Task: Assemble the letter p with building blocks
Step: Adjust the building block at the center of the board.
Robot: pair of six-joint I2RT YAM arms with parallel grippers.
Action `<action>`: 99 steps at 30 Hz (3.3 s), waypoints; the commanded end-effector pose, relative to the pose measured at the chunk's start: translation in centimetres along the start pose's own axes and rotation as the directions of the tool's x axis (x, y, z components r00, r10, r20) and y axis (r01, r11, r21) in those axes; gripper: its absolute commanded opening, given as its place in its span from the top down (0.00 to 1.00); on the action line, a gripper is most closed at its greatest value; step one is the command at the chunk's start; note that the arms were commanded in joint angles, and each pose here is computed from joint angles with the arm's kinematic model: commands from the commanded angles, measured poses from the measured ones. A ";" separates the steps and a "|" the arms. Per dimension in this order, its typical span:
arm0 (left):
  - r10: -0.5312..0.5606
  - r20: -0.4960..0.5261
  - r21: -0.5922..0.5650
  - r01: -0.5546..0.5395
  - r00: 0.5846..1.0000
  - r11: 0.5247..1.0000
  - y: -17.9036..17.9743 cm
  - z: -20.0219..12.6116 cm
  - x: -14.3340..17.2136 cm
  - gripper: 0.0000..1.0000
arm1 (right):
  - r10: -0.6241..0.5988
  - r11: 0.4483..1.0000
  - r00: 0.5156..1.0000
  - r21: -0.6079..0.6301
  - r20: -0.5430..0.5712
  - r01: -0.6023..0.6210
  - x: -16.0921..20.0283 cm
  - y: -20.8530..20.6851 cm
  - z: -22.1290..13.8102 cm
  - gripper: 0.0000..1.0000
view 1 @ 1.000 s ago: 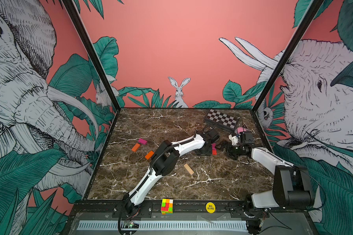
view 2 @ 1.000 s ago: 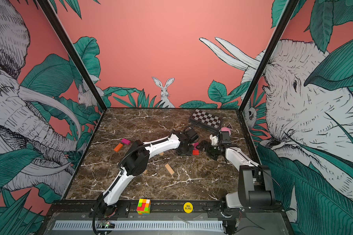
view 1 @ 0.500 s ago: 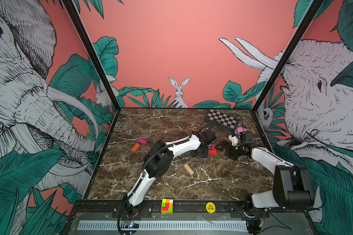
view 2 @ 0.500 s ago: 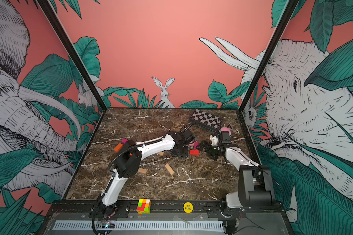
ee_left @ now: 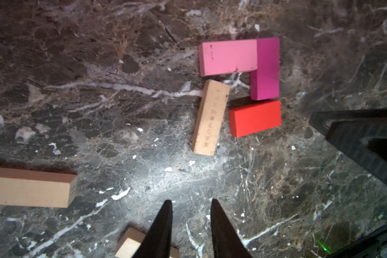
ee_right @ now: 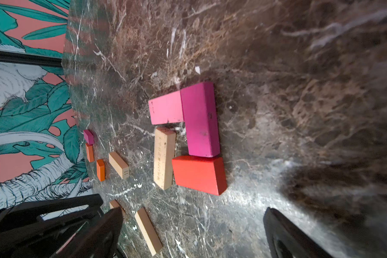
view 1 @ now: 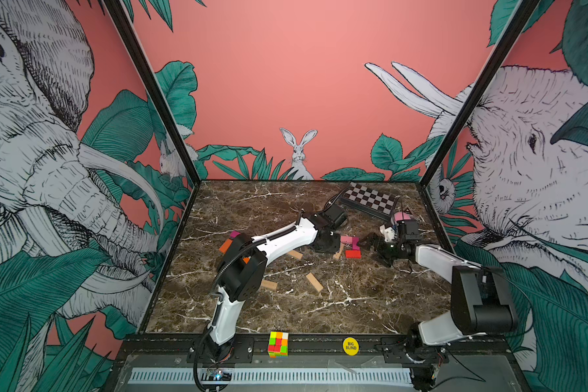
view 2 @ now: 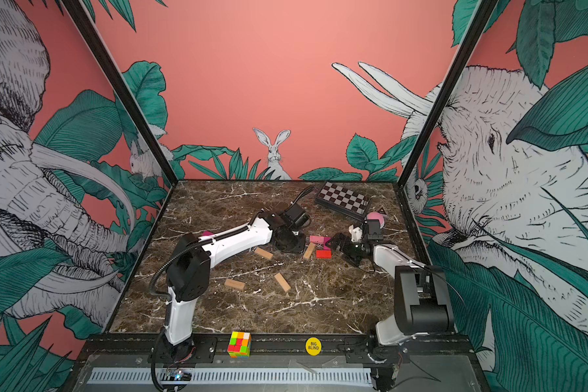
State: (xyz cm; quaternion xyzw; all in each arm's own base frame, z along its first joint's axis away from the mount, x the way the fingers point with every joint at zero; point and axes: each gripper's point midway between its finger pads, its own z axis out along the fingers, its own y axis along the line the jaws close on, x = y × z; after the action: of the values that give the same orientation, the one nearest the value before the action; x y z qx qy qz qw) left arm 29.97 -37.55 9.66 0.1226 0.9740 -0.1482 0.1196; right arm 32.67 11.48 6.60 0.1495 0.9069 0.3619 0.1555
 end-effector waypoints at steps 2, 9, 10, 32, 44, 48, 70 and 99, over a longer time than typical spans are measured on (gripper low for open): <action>0.043 -0.062 0.057 -0.040 0.997 0.998 -0.2 1.3 -0.1 0.70 | 0.029 0.998 1.000 -0.050 0.003 -0.029 -0.3 0.3 1.1 0.01; 0.056 -0.101 0.039 -0.052 0.993 0.998 0.4 4.4 0.0 0.72 | 0.028 0.998 1.000 -0.057 -0.001 -0.028 -0.4 0.8 1.6 0.01; 0.054 -0.110 0.035 -0.050 0.992 0.998 0.5 4.8 0.1 0.72 | 0.028 0.998 1.000 -0.057 -0.003 -0.028 -0.4 0.8 1.6 0.01; 0.037 -0.139 0.078 -0.026 0.990 0.997 -0.5 6.5 0.7 0.73 | 0.051 0.995 0.998 -0.080 -0.038 -0.054 -0.1 1.2 3.1 0.01; 0.018 -0.129 0.091 -0.006 0.991 0.996 -0.9 6.8 0.3 0.73 | 0.055 0.994 0.997 -0.088 -0.052 -0.060 0.2 1.3 3.7 0.01; 0.016 -0.126 0.090 -0.004 0.992 0.996 -0.9 7.1 0.2 0.73 | 0.059 0.994 0.997 -0.087 -0.057 -0.064 0.2 1.3 3.9 0.01; 0.012 -0.099 0.083 -0.004 0.995 0.997 -1.5 7.6 -1.3 0.73 | 0.063 0.994 0.996 -0.084 -0.070 -0.069 0.5 1.1 4.1 0.01; 0.011 -0.059 0.046 -0.009 0.998 0.999 0.3 4.2 -1.2 0.73 | 0.060 0.997 0.997 -0.043 -0.050 -0.062 -0.1 0.7 3.5 0.01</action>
State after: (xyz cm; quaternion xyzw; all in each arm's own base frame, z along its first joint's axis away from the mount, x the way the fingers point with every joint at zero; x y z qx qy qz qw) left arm 31.86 -40.09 3.00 0.1337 0.9739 -0.1702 0.0678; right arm 34.55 14.81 5.60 0.1531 0.8875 0.4129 0.1356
